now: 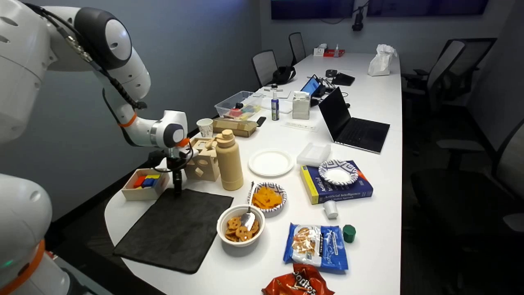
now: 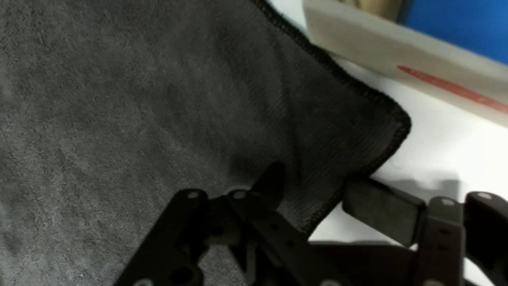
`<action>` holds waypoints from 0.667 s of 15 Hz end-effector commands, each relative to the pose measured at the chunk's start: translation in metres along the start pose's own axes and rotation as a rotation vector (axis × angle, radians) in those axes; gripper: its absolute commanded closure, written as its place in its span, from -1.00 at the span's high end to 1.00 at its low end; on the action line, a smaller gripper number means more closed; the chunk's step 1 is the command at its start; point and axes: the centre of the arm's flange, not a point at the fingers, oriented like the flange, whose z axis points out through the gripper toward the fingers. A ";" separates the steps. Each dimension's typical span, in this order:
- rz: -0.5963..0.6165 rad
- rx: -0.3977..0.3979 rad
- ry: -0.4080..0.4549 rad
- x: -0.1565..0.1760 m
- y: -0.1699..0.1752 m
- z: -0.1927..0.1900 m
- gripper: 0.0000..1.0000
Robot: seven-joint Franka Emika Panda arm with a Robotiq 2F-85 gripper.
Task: Fold the towel into a triangle twice.
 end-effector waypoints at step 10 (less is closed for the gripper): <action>0.079 0.078 -0.081 -0.014 0.039 -0.005 -1.00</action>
